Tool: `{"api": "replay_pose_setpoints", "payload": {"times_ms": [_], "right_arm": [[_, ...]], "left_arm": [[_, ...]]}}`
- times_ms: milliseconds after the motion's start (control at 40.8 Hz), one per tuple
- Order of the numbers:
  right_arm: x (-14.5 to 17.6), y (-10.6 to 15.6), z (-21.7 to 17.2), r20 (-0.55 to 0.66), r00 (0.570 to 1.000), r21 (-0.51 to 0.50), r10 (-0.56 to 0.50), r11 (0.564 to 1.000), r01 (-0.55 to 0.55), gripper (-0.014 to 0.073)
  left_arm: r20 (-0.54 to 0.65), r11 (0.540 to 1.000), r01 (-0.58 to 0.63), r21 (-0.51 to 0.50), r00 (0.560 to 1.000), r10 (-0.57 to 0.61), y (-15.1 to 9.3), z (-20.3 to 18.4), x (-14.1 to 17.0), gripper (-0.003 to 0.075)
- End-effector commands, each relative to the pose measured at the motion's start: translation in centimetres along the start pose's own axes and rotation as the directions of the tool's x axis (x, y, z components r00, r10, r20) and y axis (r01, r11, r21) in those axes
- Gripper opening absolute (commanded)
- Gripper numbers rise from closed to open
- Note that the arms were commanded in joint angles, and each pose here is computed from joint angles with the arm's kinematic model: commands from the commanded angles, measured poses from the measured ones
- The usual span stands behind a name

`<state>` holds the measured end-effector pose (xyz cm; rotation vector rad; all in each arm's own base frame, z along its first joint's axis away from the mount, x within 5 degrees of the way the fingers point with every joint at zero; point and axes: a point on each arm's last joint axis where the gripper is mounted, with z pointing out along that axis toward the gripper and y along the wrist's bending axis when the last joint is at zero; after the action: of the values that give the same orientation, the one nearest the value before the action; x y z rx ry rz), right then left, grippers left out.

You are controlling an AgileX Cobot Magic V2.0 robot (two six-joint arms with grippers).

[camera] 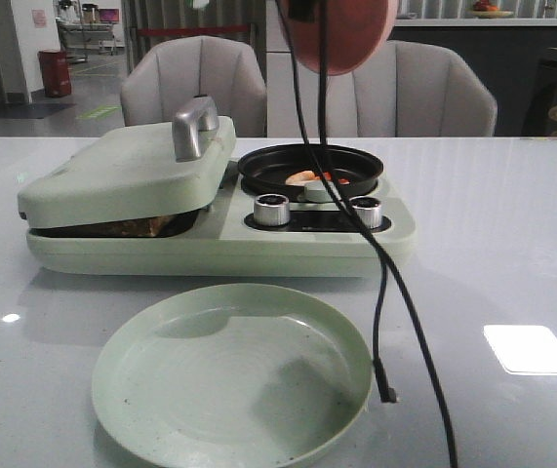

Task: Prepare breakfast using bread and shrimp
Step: 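Tilt the pink bowl over the frying pan to pour the shrimp, then set the pink bowl back down on the table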

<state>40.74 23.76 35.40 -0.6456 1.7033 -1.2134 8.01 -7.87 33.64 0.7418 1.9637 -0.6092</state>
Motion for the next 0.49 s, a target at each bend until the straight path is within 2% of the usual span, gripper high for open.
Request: {"api": "replay_pose_setpoints", "payload": {"times_ms": [0, 74, 172, 294, 417, 466], "right_arm": [[2.4, -7.7, -1.1, -0.094, 0.969, -0.021, 0.230, 0.972, -0.233, 0.0047], [4.7, -9.5, -0.7, -0.212, 0.913, -0.153, 0.349, 0.911, -0.384, 0.0047], [8.1, -11.1, 0.1, -0.333, 0.839, -0.245, 0.431, 0.819, -0.518, 0.0047], [13.1, -11.7, 1.0, -0.474, 0.758, -0.284, 0.448, 0.737, -0.613, 0.0047], [18.4, -10.7, 2.0, -0.593, 0.685, -0.301, 0.423, 0.673, -0.676, 0.0047], [20.4, -10.0, 2.2, -0.635, 0.651, -0.318, 0.415, 0.628, -0.710, 0.0047]], "left_arm": [[0.089, 1.000, 0.011, 0.002, 0.996, -0.012, -0.2, -0.5, -1.3, 0.0101], [0.089, 1.000, 0.011, 0.002, 0.996, -0.012, -0.2, -0.5, -1.3, 0.0102], [0.089, 1.000, 0.011, 0.002, 0.996, -0.012, -0.2, -0.5, -1.3, 0.0102], [0.087, 1.000, 0.011, 0.003, 0.996, -0.012, -0.2, -0.5, -1.3, 0.0101], [0.087, 1.000, 0.011, 0.003, 0.996, -0.012, -0.2, -0.5, -1.3, 0.0101], [0.087, 1.000, 0.011, 0.003, 0.996, -0.012, -0.2, -0.5, -1.3, 0.0101]]}}
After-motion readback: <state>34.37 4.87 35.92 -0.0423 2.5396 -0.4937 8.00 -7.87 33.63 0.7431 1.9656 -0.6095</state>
